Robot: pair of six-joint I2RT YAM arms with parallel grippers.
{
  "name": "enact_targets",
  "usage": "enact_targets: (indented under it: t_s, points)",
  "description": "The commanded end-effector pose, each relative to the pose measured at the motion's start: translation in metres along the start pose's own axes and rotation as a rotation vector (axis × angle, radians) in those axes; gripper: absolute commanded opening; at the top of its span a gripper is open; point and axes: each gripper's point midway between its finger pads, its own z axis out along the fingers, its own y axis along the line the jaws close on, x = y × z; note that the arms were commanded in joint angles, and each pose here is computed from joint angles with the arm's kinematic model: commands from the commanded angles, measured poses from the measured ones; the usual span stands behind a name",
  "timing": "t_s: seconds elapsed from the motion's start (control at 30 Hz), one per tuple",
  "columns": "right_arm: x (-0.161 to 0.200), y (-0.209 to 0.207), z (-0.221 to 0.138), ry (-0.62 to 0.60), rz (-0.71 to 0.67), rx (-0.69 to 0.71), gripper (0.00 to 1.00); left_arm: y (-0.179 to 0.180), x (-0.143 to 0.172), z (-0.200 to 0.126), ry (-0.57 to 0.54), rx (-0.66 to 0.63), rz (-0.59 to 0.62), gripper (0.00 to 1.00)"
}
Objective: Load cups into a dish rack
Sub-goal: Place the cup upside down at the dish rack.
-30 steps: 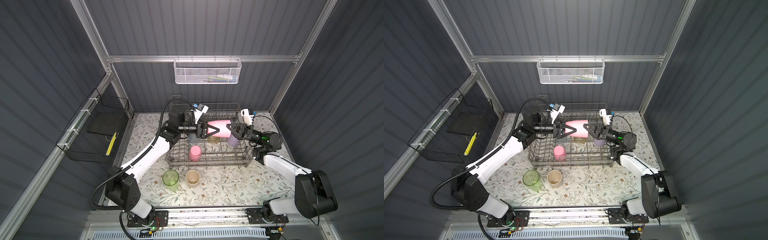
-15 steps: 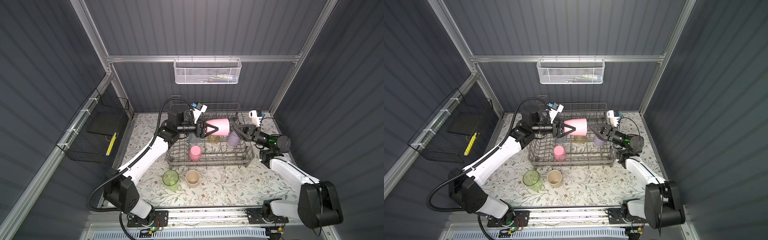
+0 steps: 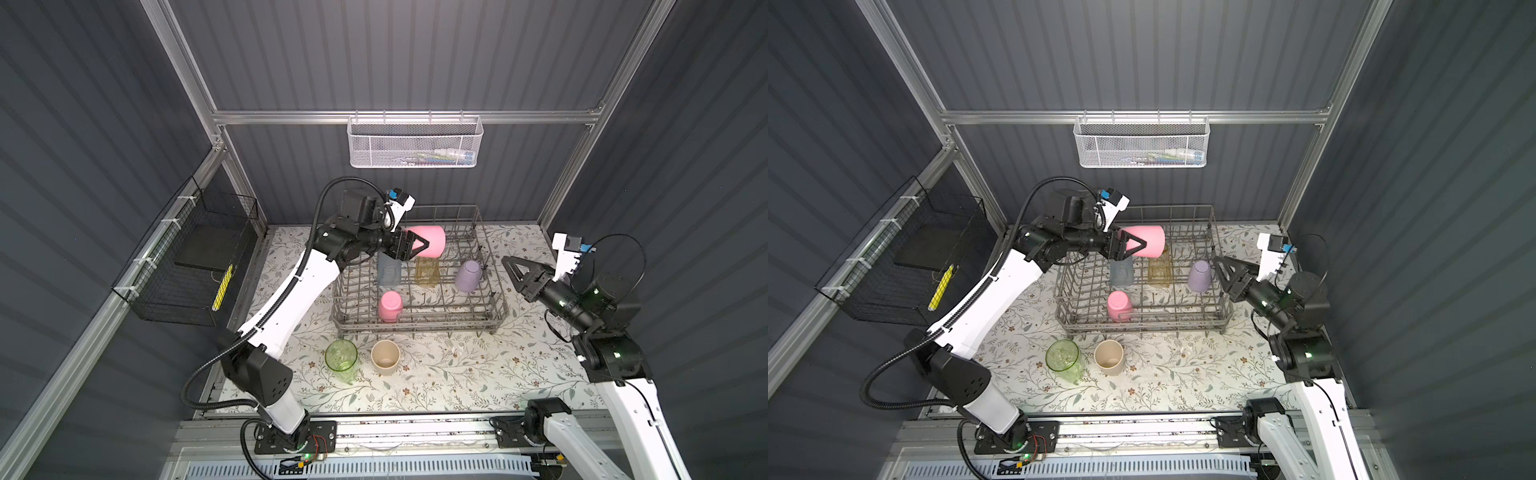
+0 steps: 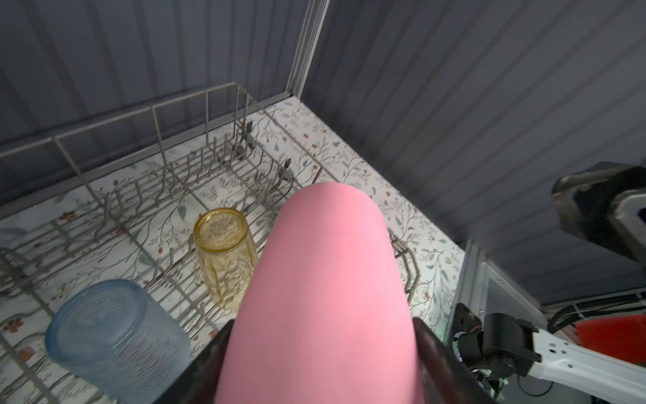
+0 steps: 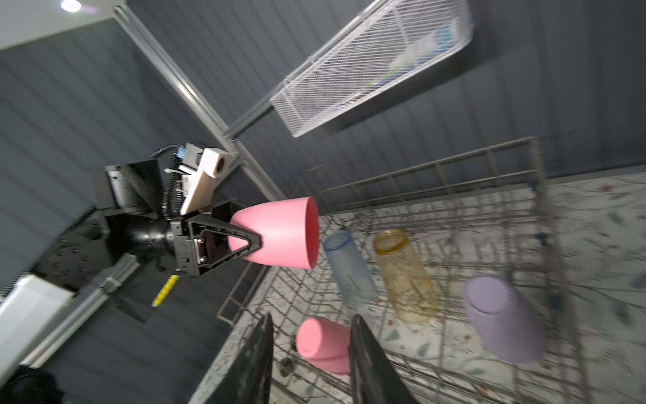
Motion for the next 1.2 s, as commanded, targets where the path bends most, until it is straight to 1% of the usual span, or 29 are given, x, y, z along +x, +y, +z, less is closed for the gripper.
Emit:
enact_targets:
  t_s: [0.0,0.1,0.2,0.47,0.73,1.17]
  points:
    - [0.03,-0.058,-0.01,0.101,-0.059,0.295,0.37,0.017,0.047,0.018,0.227,-0.122,0.003,0.65]
    - [0.032,-0.064,-0.013,0.096,-0.061,0.325,0.37,0.016,0.059,0.031,0.309,-0.147,0.033,0.64]
    - [0.034,-0.068,-0.014,0.105,-0.06,0.343,0.37,0.019,0.072,0.038,0.381,-0.162,0.028,0.64]
    - [0.041,-0.074,-0.01,0.126,-0.052,0.34,0.37,0.023,0.097,0.053,0.51,-0.213,0.068,0.64]
    - [0.048,-0.077,-0.005,0.144,-0.046,0.325,0.37,0.019,0.106,0.071,0.557,-0.199,0.085,0.64]
    - [0.053,-0.086,-0.005,0.152,-0.045,0.344,0.37,0.013,0.122,0.101,0.618,-0.16,0.09,0.64]
